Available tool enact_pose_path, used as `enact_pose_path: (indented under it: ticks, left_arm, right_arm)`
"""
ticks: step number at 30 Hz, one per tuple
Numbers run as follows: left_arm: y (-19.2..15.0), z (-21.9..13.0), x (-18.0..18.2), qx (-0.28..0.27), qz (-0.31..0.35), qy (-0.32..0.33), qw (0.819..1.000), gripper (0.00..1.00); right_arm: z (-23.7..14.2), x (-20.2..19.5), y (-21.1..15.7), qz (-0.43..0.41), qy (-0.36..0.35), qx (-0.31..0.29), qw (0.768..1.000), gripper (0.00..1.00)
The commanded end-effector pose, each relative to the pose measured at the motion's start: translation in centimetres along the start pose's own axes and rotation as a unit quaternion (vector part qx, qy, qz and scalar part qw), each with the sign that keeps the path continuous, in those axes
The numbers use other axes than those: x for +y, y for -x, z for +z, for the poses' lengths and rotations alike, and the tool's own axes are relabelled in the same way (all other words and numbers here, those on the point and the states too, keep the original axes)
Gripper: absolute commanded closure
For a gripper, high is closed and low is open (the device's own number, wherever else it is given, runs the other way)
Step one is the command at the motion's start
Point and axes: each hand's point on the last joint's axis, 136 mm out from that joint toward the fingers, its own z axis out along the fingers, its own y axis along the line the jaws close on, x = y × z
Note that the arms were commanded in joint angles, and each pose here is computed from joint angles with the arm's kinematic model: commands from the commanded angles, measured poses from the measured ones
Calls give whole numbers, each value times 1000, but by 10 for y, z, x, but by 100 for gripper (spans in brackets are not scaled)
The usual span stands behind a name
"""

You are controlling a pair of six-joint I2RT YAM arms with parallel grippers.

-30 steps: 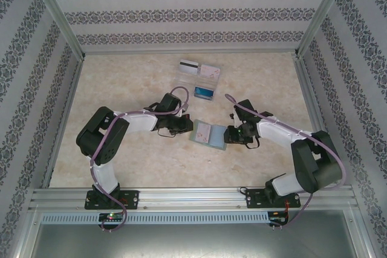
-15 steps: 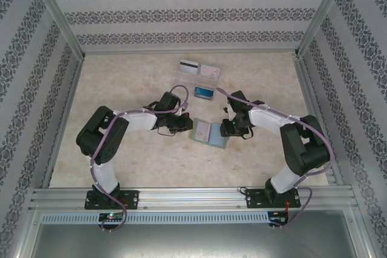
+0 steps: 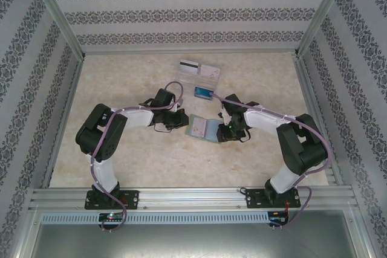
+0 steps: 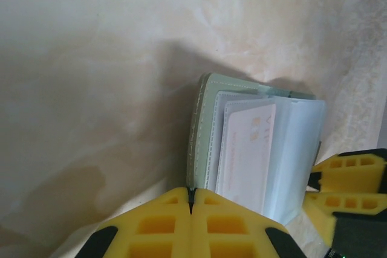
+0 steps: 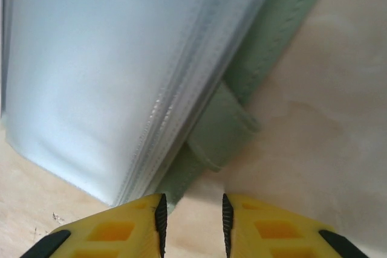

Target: Put the credit cards into the card holder

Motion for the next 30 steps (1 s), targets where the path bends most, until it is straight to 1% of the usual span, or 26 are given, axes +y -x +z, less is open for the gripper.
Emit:
enact_pose_path:
  ticks: [1, 5, 8, 14, 24, 30]
  left_arm:
    - [1, 2, 0, 9, 8, -4, 1000, 98]
    - [-4, 1, 3, 15, 9, 1, 1000, 98]
    - [-6, -2, 6, 14, 10, 6, 1000, 98]
    - [-5, -1, 6, 13, 7, 4, 1000, 98]
    - [-5, -1, 6, 16, 8, 4, 1000, 98]
    - [-6, -1, 7, 16, 7, 6, 1000, 98]
  right_arm:
    - [0, 1, 4, -12, -10, 4, 1000, 66]
    - [-5, -10, 15, 2, -25, -4, 1000, 66]
    - [-12, -15, 23, 21, -7, -20, 1000, 66]
    - [-24, -12, 30, 24, 4, -45, 999, 67]
    - [-13, -14, 45, 21, -1, -42, 999, 67]
    - [-4, -9, 43, 10, -4, -25, 1000, 68]
